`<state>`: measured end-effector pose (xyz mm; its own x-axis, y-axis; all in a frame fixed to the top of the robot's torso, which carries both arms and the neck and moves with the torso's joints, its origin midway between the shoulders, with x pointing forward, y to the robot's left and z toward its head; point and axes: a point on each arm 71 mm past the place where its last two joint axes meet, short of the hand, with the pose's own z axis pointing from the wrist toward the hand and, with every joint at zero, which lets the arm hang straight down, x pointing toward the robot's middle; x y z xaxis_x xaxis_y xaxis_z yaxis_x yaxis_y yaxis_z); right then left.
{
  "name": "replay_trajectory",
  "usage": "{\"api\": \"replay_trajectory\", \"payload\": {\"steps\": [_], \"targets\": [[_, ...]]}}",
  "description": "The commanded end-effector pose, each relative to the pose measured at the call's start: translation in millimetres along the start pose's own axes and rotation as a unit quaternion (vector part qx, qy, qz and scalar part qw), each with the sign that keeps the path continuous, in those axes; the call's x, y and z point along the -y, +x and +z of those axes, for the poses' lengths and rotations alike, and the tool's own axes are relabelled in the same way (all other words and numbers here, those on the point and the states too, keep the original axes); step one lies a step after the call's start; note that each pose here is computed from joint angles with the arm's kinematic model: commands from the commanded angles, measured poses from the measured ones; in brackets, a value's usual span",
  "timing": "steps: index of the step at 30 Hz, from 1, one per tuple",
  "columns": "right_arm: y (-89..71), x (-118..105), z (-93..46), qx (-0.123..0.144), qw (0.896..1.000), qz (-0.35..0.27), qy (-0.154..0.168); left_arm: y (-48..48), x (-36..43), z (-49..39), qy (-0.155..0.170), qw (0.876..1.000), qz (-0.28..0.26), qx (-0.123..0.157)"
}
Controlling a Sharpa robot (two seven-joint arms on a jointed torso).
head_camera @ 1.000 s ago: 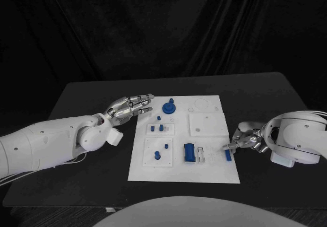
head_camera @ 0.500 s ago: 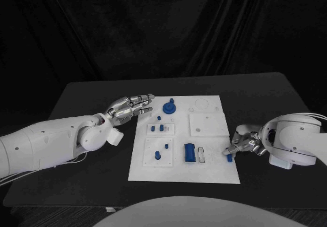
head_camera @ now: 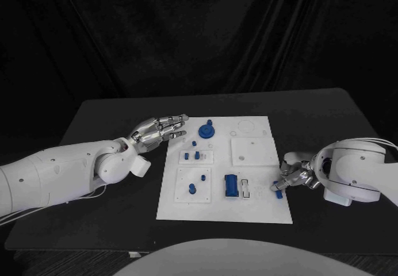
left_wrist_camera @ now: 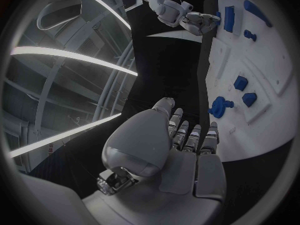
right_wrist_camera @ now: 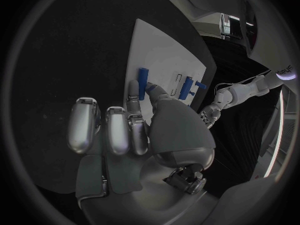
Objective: Assemble the parts on the task board
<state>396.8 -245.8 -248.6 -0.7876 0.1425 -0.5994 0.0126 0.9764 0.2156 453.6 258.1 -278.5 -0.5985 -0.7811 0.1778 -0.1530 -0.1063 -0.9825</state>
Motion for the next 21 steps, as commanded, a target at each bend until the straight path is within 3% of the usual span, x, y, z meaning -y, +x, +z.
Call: {"api": "replay_trajectory", "payload": {"steps": [1, 8, 21], "targets": [[6.2, 3.6, 2.6, 0.009, 1.000, 0.005, 0.009, 1.5, 0.4, -0.4, 0.007, 1.000, -0.006, -0.006], [7.7, -2.2, 0.1, 0.010, 0.998, 0.061, -0.019, 1.2, 0.1, -1.3, 0.007, 1.000, -0.006, -0.006], [8.9, -12.5, -5.4, -0.013, 0.986, 0.160, -0.055, 2.0, -0.4, -1.3, 0.005, 1.000, -0.007, -0.006]]}}
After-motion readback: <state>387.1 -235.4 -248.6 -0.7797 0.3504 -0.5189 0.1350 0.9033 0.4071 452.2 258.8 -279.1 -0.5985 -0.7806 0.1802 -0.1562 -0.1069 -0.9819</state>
